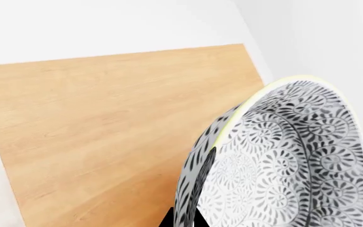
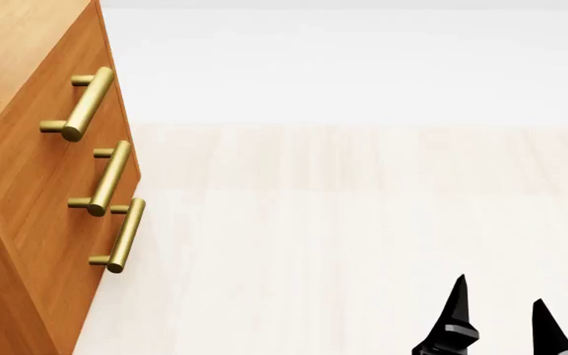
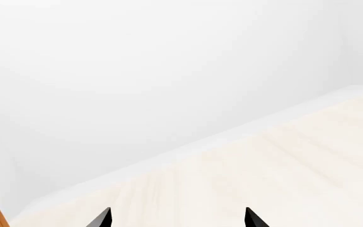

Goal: Put the bowl on top of the cabinet.

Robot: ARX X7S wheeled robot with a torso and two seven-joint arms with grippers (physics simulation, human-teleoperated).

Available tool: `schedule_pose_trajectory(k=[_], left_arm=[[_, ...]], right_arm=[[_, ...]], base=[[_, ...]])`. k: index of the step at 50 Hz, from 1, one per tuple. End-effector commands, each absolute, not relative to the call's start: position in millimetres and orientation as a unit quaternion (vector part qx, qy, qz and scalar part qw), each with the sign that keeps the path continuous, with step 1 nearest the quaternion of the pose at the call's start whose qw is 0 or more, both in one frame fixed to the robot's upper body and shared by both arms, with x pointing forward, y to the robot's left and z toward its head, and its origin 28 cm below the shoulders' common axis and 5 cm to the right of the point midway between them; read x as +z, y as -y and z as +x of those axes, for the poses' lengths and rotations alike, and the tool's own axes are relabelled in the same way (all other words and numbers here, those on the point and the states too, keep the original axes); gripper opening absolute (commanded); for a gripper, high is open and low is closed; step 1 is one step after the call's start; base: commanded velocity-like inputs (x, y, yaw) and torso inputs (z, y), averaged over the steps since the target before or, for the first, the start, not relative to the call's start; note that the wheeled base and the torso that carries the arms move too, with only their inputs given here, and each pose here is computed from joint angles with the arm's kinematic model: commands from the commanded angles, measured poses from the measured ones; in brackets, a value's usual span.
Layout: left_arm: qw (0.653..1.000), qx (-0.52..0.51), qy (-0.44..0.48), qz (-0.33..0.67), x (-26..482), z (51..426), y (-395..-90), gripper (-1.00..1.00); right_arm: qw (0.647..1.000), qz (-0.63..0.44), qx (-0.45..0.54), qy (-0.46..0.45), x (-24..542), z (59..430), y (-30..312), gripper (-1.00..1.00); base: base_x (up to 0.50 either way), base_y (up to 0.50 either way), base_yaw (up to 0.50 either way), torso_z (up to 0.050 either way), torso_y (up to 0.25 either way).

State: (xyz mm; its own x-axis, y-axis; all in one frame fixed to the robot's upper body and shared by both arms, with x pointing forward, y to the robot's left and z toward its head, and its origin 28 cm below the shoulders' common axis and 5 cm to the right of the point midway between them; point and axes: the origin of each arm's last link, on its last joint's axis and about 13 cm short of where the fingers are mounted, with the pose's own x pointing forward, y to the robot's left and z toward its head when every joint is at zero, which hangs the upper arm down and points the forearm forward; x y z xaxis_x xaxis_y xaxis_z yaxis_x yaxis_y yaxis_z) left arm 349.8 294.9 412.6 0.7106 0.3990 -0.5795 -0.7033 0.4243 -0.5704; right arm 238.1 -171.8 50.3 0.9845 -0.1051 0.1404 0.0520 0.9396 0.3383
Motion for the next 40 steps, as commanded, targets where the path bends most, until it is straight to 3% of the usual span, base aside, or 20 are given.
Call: schedule_pose_trajectory(k=[1, 40], left_arm=[[0.823, 0.331, -0.176, -0.427, 410.5, 352.9, -295.9, -1.00], [0.819, 0.343, -0.183, -0.422, 393.3, 362.4, -302.8, -1.00]], right_arm=[[0.982, 0.169, -0.040, 0.079, 50.3, 238.2, 172.1, 1.00], [0.982, 0.166, -0.041, 0.078, 49.6, 239.3, 171.4, 1.00]], base=[[0.00, 0.00, 0.00, 0.000, 0.000], [0.00, 0.00, 0.00, 0.000, 0.000]])
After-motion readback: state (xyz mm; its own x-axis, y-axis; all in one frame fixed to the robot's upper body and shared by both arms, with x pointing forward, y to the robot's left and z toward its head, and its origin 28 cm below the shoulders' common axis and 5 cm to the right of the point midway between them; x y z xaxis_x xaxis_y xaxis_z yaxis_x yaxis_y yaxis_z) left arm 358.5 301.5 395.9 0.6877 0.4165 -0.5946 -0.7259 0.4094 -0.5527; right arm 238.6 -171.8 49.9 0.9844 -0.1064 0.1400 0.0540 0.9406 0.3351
